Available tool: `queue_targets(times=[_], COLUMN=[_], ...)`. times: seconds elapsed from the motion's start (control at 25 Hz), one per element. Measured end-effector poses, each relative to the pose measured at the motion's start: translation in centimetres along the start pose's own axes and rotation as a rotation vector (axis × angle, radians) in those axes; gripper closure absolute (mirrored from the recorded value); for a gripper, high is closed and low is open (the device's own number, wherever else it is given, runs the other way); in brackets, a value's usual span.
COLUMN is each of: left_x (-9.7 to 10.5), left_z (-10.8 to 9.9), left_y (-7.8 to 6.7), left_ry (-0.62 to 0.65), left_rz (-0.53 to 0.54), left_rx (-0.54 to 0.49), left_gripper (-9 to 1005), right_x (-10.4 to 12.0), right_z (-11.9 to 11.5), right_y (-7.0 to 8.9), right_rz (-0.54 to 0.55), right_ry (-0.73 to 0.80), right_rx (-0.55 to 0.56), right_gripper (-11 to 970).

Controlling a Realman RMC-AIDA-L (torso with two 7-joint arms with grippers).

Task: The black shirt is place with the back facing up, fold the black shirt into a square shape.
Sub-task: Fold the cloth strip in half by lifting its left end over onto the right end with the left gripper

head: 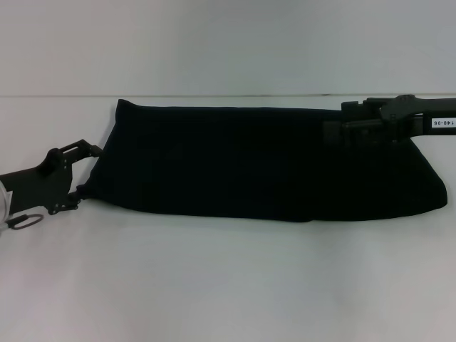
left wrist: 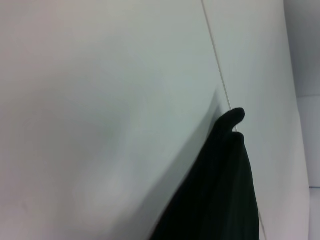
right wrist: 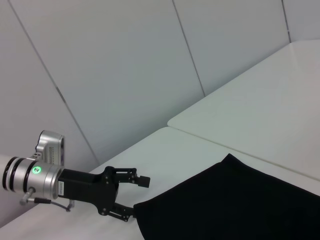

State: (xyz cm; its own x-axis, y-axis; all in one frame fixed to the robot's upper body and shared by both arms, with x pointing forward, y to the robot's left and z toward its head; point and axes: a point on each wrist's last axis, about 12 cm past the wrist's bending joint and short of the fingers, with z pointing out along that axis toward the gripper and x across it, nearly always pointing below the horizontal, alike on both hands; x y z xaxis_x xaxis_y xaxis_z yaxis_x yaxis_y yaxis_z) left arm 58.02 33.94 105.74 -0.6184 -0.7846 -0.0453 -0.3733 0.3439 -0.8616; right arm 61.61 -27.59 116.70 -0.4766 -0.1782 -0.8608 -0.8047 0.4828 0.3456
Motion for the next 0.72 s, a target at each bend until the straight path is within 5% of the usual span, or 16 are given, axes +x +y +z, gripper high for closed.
queue_targets(times=[0.72], left_x=[1.3], left_z=[-0.6], left_y=[1.6], left_ry=[0.041], left_rz=[-0.037], left_rx=[0.0], left_gripper=[93], right_x=[-0.3], right_z=[0.2], right_y=[0.0], right_rz=[-0.004], right_ry=[0.001], right_rx=[-0.002], right_gripper=[29])
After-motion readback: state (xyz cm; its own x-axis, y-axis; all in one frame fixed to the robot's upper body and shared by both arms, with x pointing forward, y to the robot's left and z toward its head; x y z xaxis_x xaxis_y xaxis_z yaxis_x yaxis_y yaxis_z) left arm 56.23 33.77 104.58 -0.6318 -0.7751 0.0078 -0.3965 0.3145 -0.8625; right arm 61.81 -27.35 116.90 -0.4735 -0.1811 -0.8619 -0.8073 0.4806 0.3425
